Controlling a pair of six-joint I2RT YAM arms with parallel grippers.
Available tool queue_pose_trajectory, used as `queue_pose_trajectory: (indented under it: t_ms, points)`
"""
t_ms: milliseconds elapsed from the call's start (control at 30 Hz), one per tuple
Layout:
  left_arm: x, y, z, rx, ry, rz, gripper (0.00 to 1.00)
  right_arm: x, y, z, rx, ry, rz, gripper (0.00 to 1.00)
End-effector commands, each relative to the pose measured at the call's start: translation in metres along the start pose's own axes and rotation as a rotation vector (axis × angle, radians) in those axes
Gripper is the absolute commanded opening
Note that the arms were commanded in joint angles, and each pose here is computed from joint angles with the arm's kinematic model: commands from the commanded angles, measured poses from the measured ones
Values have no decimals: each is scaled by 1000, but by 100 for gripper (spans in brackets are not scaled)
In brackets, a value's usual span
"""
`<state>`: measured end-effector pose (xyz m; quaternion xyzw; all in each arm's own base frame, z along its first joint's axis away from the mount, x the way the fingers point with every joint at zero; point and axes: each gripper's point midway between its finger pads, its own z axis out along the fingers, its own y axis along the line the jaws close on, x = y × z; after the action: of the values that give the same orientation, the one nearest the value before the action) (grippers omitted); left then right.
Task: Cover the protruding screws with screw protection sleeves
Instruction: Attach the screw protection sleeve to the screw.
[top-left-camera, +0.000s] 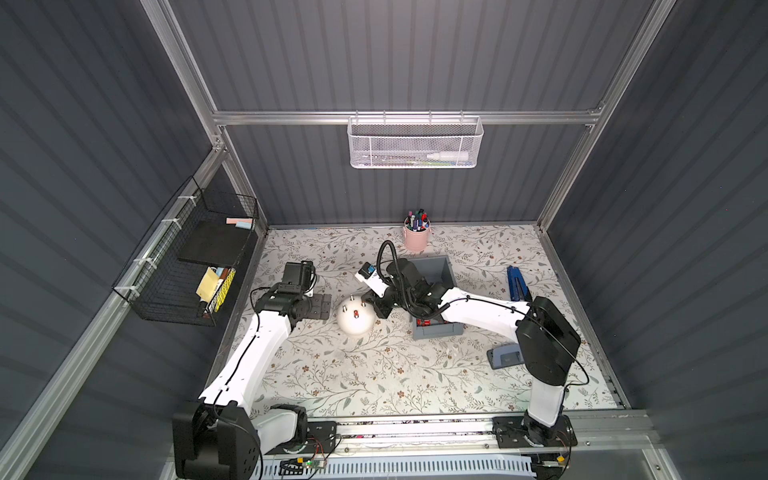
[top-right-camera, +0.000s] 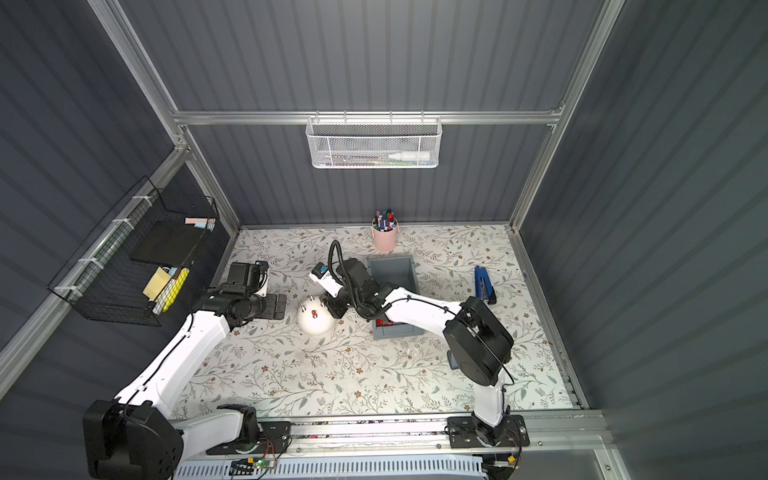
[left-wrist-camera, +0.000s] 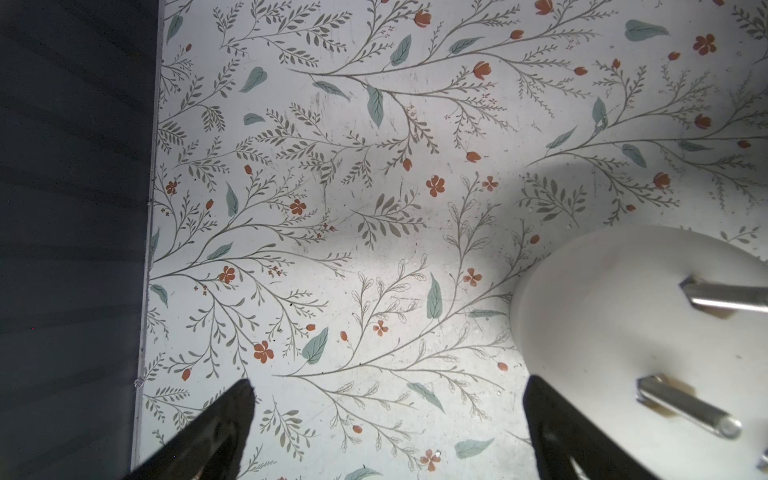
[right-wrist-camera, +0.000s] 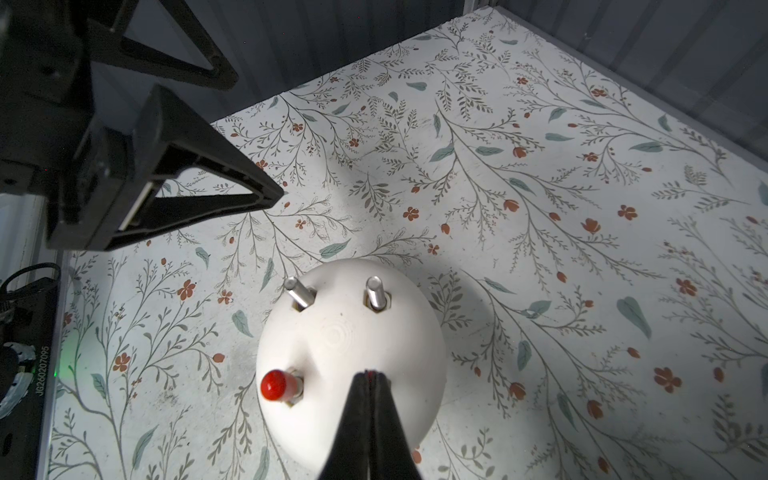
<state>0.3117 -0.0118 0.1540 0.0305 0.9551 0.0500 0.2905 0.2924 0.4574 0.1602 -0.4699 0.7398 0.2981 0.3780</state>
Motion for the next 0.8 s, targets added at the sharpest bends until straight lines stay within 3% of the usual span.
queue_pose_trajectory:
  t_ms: [0,100,167,433,567,767]
  points:
    - [6,-1,3,4,18,-9,100,11,7,-2,-12,55,-7,3]
    - [6,-1,2,3,14,-9,99,11,7,-2,-11,55,-7,11]
    - [5,-1,2,4,12,-8,100,8,7,-4,-7,47,-6,23]
    - [6,1,1,-3,17,-24,99,-27,6,-24,18,-47,-6,36]
    - [13,6,4,-42,61,-86,100,-38,-1,-34,68,-88,37,34]
    - [35,2,4,-29,191,-161,99,-36,2,-22,31,-82,52,17]
